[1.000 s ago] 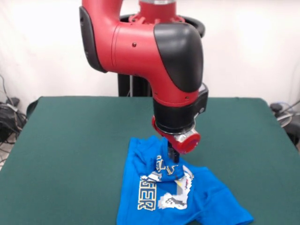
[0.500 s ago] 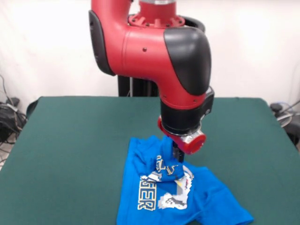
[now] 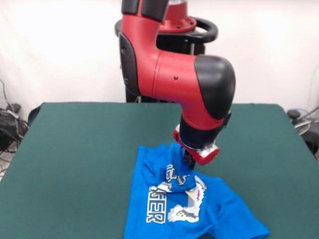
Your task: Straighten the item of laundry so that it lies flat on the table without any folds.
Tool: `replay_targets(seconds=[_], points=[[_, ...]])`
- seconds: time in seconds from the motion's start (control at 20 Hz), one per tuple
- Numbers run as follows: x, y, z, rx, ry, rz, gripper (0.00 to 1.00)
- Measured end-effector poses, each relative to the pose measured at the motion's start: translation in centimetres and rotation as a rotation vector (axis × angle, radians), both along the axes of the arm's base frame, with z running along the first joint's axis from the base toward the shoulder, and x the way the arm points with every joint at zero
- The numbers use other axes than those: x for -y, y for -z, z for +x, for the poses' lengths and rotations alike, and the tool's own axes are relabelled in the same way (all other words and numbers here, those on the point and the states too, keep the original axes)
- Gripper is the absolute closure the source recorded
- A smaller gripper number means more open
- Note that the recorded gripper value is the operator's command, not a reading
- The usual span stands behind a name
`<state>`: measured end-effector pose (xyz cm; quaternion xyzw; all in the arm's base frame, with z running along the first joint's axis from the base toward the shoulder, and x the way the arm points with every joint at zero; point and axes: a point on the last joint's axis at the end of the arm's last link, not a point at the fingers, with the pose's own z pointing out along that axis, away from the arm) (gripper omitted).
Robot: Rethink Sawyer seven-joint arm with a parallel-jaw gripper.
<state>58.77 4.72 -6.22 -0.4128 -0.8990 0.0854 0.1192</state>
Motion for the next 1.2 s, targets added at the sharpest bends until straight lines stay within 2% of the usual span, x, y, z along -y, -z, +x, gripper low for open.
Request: replay_targets(seconds=[0.3, 0.45, 0.7, 1.0, 1.05, 1.1, 1.15, 1.2], points=[[-0.6, 0.0, 0.0, 0.004, -0.038, -0.056, 1.00], [-0.9, 0.1, 0.0, 0.007, -0.042, -0.065, 1.00], [-0.2, 0.1, 0.2, 0.004, 0.024, -0.039, 1.00], [1.5, 0.1, 0.2, -0.006, 0.192, 0.050, 1.00], [2.0, 0.1, 0.2, -0.009, 0.248, 0.081, 1.00], [2.2, 0.1, 0.1, -0.010, 0.274, 0.095, 1.00], [2.8, 0.2, 0.0, -0.013, 0.337, 0.127, 1.00], [3.0, 0.2, -0.1, -0.015, 0.364, 0.142, 1.00]])
